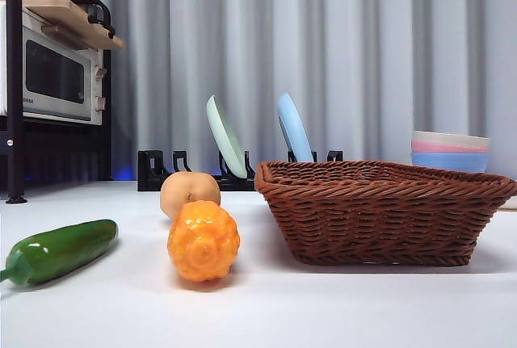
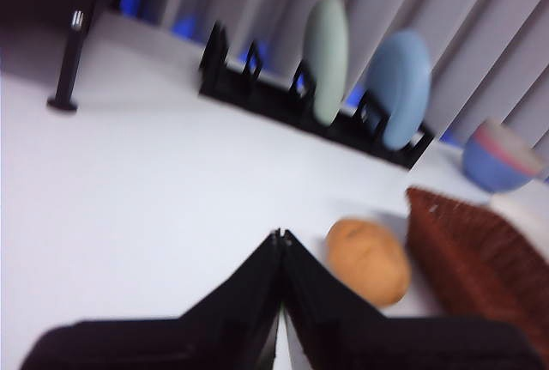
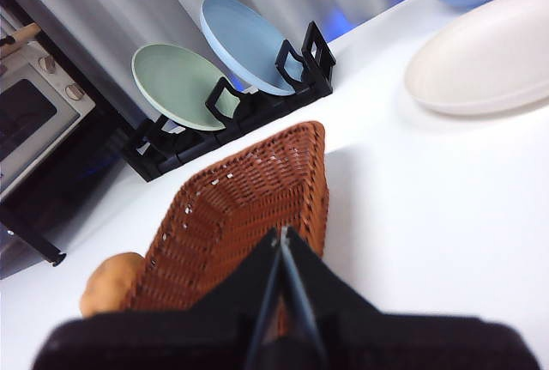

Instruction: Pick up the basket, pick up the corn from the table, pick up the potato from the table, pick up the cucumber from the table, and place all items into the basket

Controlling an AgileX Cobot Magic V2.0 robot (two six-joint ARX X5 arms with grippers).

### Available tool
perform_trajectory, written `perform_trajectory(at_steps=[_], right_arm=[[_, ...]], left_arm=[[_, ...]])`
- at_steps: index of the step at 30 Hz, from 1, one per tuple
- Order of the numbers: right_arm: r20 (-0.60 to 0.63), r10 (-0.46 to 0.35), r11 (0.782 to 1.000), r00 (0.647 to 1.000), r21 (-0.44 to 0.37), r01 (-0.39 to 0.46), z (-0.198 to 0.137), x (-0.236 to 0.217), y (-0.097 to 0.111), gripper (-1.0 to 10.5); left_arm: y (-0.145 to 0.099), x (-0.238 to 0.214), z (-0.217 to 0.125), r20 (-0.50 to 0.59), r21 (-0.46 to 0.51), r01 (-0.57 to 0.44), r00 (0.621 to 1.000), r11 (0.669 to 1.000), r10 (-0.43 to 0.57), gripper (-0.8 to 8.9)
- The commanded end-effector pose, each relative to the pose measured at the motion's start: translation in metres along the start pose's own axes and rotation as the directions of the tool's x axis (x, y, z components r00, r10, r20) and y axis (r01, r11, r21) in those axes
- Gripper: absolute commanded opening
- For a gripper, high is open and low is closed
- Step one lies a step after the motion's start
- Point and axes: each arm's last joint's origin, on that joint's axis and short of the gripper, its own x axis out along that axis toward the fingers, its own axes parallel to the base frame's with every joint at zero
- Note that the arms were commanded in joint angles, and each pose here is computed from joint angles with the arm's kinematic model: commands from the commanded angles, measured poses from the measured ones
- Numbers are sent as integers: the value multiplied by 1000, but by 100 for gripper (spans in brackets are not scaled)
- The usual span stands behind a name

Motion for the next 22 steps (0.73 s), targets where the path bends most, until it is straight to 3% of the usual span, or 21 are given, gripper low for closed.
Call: perform_trajectory(at_steps=[1, 7, 13, 17, 22], right_arm=[[-11, -8, 1000, 1000, -12, 8, 14, 3, 7, -16], [-63, -33, 995, 997, -91, 27, 50, 15, 25, -16], [-204, -106, 980, 973, -189, 67, 85, 33, 40, -16], [-338, -158, 963, 928, -262, 69, 102, 48, 47, -16], [-516, -99, 961, 851, -271, -52, 111, 68, 53, 10]], left_arm=[[-8, -3, 16, -6, 32, 14, 1000, 999, -13, -6], [-29, -1, 55, -79, 126, 74, 995, 989, -64, -6], [-45, 16, 87, -241, 179, 153, 964, 972, -108, -6], [-52, 32, 102, -364, 166, 225, 919, 960, -152, -5], [-56, 55, 111, -472, 109, 299, 855, 948, -216, 3]])
